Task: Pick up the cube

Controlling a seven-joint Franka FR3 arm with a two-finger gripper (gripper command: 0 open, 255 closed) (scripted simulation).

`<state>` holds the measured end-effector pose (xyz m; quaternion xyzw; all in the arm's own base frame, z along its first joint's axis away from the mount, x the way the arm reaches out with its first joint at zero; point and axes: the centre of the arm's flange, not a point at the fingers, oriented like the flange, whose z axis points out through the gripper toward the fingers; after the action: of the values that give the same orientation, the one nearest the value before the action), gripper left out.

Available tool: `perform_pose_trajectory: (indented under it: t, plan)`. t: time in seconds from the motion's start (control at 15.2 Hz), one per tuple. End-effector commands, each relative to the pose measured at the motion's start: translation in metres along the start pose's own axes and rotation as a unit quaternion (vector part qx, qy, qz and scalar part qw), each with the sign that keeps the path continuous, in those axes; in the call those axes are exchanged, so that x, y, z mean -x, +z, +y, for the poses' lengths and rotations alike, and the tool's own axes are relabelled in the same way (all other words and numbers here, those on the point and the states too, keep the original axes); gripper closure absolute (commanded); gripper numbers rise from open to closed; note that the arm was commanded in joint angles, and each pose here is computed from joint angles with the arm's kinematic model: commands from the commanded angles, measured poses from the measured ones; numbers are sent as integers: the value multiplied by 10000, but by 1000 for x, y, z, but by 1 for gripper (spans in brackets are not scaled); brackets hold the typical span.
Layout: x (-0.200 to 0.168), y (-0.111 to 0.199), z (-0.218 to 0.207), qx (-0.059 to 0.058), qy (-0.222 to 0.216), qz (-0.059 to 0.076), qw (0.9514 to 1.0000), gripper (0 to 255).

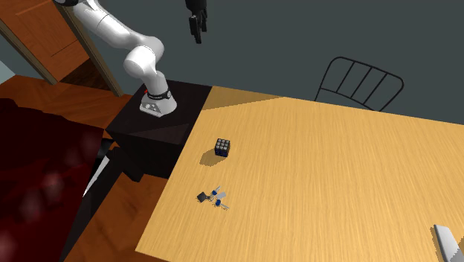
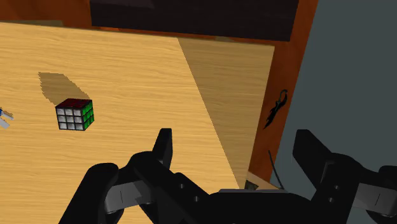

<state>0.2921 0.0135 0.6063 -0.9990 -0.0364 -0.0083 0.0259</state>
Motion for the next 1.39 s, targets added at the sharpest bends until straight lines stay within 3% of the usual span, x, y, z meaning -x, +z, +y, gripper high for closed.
perform_pose_trajectory:
  t: [0.0,1.32]
  plan:
    - [0,0,0,0,0,0,10000,0]
    - [-73,173,183,107,-155,-64,9998,0]
